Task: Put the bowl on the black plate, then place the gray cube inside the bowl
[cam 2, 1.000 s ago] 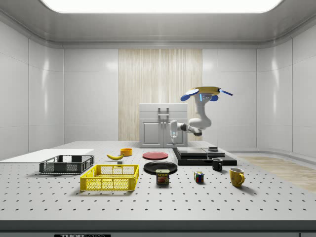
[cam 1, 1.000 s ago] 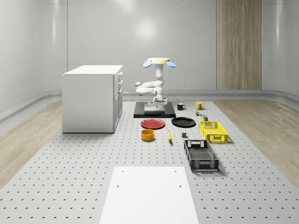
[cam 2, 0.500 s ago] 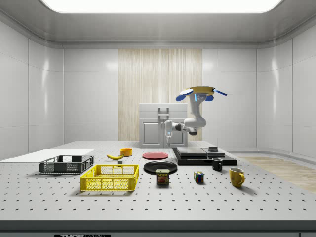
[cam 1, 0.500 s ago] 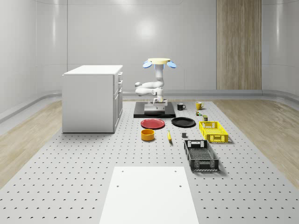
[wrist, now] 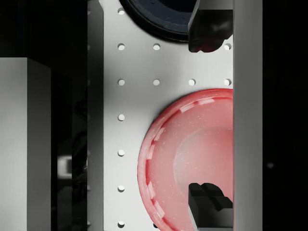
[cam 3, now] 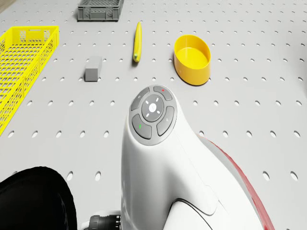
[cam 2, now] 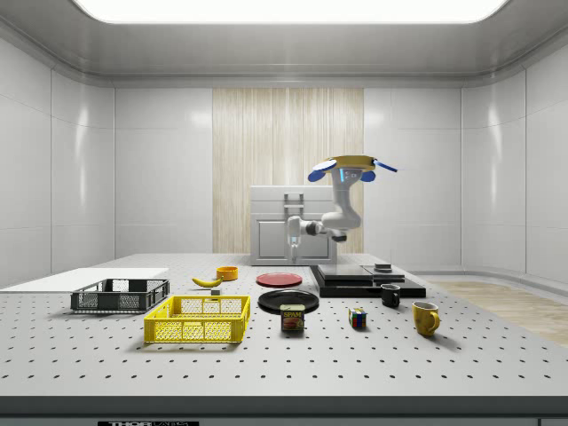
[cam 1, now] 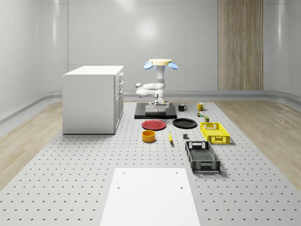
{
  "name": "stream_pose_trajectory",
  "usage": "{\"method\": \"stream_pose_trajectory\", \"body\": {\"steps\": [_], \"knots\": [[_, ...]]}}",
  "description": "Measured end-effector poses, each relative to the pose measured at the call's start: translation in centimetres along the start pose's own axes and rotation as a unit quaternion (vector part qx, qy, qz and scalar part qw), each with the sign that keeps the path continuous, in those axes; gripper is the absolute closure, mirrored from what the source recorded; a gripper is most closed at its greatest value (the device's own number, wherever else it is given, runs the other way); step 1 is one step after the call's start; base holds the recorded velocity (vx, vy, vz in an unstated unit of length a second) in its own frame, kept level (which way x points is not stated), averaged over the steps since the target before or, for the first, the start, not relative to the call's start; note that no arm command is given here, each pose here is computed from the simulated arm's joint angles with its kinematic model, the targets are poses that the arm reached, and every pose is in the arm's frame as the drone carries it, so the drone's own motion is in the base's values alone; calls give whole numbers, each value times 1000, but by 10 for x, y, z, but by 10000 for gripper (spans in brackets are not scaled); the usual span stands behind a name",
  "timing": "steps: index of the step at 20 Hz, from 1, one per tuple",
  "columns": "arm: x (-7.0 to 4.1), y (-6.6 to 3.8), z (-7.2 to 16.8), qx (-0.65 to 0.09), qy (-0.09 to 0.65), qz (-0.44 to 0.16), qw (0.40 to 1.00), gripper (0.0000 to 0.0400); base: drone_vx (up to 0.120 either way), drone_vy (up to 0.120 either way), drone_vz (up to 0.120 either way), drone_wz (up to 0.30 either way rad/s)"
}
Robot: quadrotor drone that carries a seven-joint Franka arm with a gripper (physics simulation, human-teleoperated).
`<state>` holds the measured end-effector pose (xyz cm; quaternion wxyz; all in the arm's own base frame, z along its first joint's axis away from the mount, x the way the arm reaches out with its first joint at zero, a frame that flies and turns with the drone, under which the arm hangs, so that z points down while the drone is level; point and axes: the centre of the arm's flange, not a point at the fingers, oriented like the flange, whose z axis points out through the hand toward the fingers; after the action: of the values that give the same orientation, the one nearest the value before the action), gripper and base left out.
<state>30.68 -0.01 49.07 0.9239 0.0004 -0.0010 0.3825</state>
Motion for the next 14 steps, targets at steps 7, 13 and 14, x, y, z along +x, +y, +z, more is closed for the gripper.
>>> {"method": "stream_pose_trajectory", "body": {"steps": [7, 13, 14], "knots": [[0, 0, 0, 0, 0, 0, 1000, 0, 120, 0, -80, 0], [0, 0, 0, 0, 0, 0, 1000, 0, 120, -93, 0, 0], [0, 0, 0, 0, 0, 0, 1000, 0, 120, -40, 0, 0]]}}
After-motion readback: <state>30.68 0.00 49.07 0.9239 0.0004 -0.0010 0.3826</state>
